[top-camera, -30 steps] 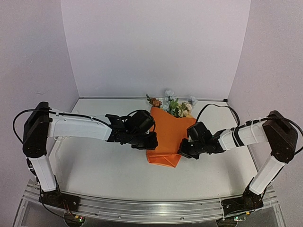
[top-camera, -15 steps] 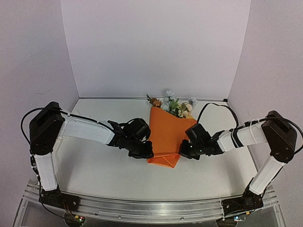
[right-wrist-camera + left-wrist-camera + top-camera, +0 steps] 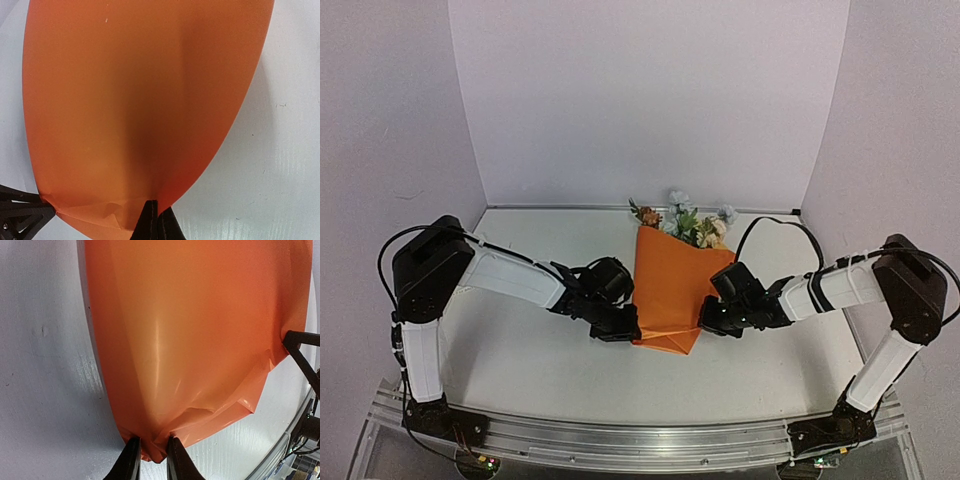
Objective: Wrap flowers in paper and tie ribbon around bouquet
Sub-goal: Press the fold line of the folded wrapping paper.
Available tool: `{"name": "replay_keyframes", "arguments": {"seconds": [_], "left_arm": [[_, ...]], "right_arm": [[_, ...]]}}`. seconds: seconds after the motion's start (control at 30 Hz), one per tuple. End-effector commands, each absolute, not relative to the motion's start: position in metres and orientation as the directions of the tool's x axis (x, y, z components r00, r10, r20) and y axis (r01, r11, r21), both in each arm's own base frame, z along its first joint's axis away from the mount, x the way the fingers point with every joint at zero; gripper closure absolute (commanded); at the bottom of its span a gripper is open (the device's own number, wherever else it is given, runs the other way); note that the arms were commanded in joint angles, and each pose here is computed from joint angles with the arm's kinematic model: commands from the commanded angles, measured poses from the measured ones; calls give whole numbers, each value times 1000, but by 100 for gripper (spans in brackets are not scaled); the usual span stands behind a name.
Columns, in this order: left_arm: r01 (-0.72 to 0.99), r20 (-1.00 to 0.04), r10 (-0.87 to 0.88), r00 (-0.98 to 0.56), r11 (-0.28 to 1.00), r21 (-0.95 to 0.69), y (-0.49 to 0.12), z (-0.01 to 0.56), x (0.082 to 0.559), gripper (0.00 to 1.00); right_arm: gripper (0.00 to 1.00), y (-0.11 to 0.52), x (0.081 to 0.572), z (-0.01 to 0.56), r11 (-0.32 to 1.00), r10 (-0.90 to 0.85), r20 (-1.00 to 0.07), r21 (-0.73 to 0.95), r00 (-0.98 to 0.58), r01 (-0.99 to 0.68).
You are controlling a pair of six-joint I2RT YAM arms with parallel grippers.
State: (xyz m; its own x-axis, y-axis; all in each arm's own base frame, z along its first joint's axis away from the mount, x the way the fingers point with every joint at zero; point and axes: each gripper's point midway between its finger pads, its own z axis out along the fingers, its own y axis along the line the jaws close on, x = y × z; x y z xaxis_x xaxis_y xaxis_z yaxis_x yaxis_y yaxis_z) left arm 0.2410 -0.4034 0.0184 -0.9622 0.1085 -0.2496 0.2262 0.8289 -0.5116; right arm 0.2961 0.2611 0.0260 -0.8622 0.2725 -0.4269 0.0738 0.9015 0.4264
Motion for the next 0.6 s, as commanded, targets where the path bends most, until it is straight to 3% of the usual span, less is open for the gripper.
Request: {"name": "replay_keyframes", "arguments": {"seconds": [0.0, 0.17, 0.3, 0.57], "left_arm": [[194, -215, 112, -970, 888, -416, -373, 1, 234, 82], [208, -261, 100, -960, 881, -426, -366, 25, 235, 76], [263, -359, 107, -927, 868, -421, -367, 57, 239, 72], [368, -524, 191, -830, 893, -258, -370, 54, 224, 51]], "right_arm": [[100, 257, 298, 25, 917, 250, -450, 394, -857, 61], [100, 257, 298, 25, 916, 251, -448, 396, -858, 61], [100, 266, 299, 43, 893, 271, -445, 447, -853, 51], [100, 296, 298, 81, 817, 346, -365, 571, -865, 86]]}}
